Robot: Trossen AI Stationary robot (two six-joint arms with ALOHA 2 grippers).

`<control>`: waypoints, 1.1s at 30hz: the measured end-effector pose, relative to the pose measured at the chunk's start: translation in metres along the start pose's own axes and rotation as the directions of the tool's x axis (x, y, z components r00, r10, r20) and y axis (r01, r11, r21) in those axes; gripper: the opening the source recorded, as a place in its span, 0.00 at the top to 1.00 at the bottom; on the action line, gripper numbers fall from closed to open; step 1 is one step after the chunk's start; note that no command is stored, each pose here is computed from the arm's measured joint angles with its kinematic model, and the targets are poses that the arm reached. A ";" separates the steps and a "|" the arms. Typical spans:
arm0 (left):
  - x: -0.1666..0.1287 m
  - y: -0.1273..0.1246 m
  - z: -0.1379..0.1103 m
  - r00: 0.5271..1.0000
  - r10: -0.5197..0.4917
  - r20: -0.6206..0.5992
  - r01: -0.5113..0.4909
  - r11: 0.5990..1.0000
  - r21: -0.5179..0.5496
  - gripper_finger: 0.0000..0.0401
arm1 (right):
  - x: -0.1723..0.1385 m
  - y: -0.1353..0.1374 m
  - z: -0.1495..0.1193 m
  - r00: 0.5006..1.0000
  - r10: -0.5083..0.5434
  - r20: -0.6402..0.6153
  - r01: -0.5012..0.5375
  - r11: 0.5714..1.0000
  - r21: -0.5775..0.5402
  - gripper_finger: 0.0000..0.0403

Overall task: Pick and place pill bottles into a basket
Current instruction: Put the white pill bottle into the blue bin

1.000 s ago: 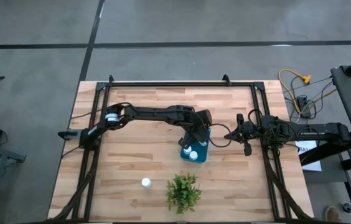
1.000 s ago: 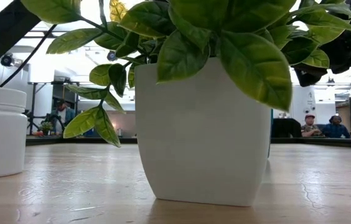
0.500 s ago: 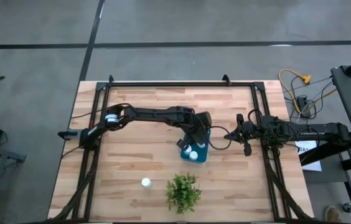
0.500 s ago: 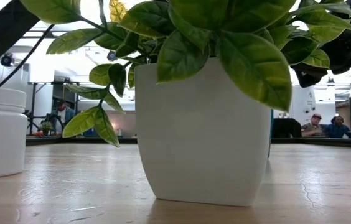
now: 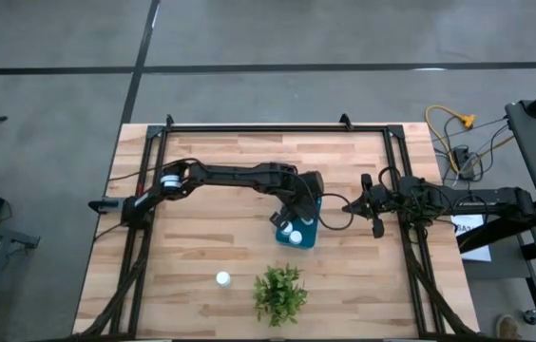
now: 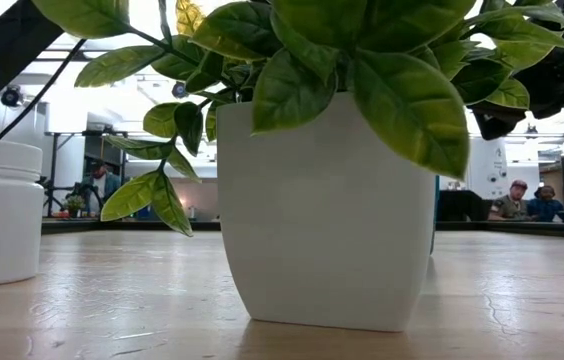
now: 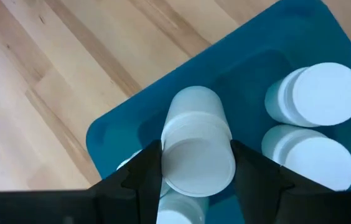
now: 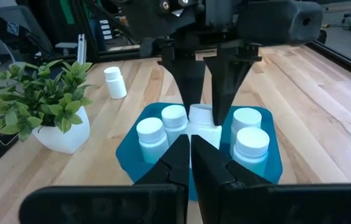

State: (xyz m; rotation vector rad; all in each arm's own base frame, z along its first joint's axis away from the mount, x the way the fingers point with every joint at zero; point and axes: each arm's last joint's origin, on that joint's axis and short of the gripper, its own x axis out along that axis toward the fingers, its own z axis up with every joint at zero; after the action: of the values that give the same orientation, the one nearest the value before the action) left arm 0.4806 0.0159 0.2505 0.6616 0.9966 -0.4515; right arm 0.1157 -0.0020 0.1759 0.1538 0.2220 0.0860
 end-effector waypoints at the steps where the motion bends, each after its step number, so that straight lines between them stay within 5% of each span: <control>1: 0.001 0.000 0.000 1.000 0.000 0.000 0.000 1.000 0.000 0.64 | 0.000 0.000 0.000 1.000 0.000 0.000 0.000 1.000 0.000 0.98; 33: 0.028 -0.003 0.001 0.992 -0.077 -0.102 0.075 0.997 -0.026 0.64 | 0.000 0.000 -0.001 1.000 -0.002 -0.011 0.002 1.000 0.002 0.98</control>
State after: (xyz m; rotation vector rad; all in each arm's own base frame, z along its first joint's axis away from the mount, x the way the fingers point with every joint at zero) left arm 0.4925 0.0119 0.2258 0.6338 1.1261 -0.4766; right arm 0.1156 -0.0020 0.1747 0.1547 0.2331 0.0849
